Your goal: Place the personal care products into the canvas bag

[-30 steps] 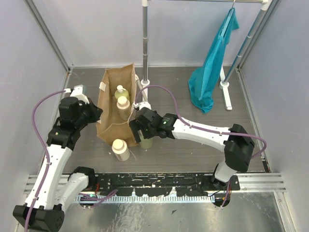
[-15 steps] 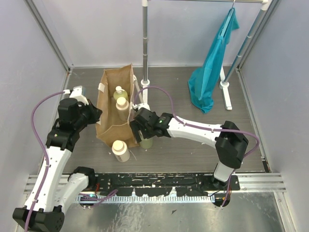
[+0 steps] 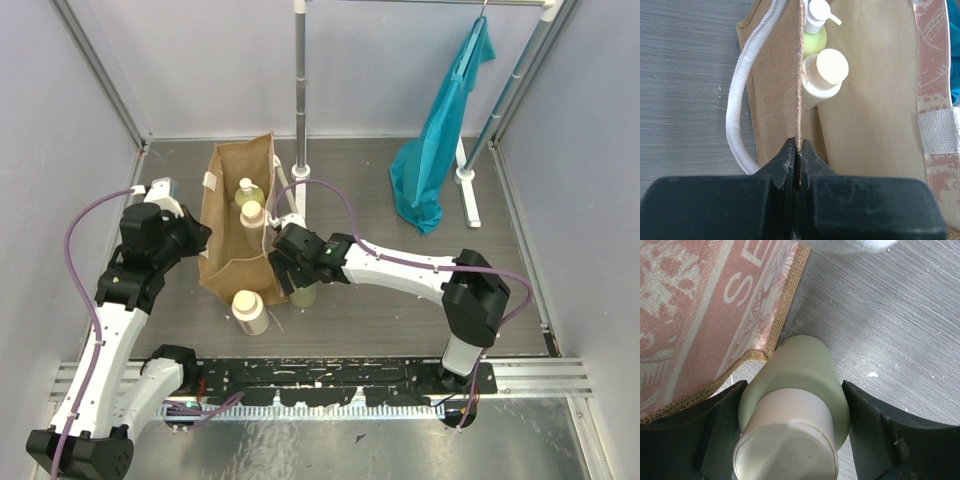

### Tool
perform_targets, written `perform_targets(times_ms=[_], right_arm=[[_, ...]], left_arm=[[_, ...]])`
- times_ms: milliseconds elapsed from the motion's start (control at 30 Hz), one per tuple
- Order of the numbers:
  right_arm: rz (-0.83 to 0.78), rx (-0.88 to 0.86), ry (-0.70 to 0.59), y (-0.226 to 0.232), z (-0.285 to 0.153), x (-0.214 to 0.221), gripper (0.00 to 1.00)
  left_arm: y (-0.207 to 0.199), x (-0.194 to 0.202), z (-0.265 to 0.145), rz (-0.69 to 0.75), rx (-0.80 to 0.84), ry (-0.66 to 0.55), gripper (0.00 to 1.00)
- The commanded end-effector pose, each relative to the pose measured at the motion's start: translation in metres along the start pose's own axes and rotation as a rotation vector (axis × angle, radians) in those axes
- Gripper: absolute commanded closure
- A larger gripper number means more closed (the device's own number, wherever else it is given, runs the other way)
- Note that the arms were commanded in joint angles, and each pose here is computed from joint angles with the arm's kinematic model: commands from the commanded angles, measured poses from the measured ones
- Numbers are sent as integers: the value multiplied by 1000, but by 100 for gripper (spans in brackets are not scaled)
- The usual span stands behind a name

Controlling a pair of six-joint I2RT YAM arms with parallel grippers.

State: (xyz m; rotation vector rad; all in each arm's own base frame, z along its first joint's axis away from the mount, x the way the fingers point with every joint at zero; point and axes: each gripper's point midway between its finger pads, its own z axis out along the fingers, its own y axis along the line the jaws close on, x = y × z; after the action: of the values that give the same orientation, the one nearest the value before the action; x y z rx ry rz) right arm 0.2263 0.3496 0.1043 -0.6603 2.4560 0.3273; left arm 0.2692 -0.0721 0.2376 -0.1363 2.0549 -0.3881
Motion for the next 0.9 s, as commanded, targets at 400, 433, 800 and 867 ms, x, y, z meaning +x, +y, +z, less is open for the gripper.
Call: perform_targets(times_ms=[400,433,800,867], right_arm=[[-31,138,-157,-52,-103,-51,100],[-31,142,-177,-55,-112,-60,100],[-116,244,-548,-82,-215,-211,100],[-136,271,-616,-83,-231,-235,100]], left_arm=[[-8,-7,-6,8,33,-11,100],[-9,-8,-6,8,35,-12,100],[-8,-7,-4,7,35,-11,100],[-8,-6,-3,7,34,-12,100]])
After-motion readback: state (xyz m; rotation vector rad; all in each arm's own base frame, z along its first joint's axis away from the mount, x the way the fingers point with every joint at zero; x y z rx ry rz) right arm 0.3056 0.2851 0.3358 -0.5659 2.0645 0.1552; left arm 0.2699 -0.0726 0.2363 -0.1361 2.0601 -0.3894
